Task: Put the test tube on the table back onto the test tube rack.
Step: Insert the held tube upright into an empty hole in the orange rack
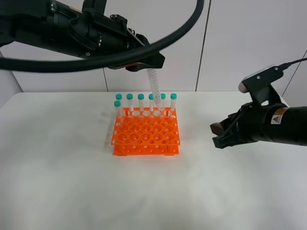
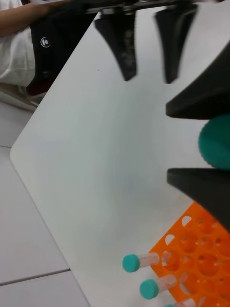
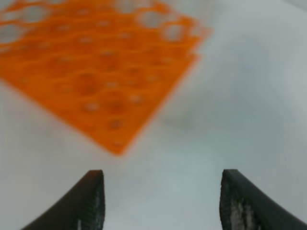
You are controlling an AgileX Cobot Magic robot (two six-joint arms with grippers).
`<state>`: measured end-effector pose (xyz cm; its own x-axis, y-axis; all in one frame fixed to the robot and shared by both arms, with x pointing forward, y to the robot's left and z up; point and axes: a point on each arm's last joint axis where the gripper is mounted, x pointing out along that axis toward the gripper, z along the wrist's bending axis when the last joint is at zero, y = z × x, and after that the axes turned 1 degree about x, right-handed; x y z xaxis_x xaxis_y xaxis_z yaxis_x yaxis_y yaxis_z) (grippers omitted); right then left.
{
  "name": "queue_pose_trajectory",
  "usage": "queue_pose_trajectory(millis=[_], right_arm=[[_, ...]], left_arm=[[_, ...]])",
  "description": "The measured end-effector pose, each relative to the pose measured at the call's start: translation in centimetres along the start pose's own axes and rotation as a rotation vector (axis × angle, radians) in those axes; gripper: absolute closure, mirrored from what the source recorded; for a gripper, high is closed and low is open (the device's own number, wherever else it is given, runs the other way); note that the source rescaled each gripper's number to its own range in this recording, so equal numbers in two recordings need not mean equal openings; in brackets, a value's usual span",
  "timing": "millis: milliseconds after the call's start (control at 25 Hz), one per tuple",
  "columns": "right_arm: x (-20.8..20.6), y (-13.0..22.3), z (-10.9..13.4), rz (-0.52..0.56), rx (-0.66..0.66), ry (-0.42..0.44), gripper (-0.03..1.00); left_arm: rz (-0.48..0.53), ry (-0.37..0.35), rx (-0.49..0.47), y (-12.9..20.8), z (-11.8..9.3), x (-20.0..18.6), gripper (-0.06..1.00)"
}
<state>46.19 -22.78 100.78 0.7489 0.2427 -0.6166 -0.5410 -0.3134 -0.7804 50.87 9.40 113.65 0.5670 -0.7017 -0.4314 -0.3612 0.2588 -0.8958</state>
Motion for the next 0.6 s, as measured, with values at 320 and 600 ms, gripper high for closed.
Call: queue_pose_trajectory(millis=[320, 600], right_arm=[[-0.7, 1.3, -6.0, 0.023, 0.192, 0.208, 0.40], [-1.6, 2.4, -9.1, 0.036, 0.284, 0.322, 0.40]], left_arm=[[0.000, 0.000, 0.000, 0.0, 0.0, 0.0, 0.94], [0.000, 0.000, 0.000, 0.0, 0.0, 0.0, 0.94]])
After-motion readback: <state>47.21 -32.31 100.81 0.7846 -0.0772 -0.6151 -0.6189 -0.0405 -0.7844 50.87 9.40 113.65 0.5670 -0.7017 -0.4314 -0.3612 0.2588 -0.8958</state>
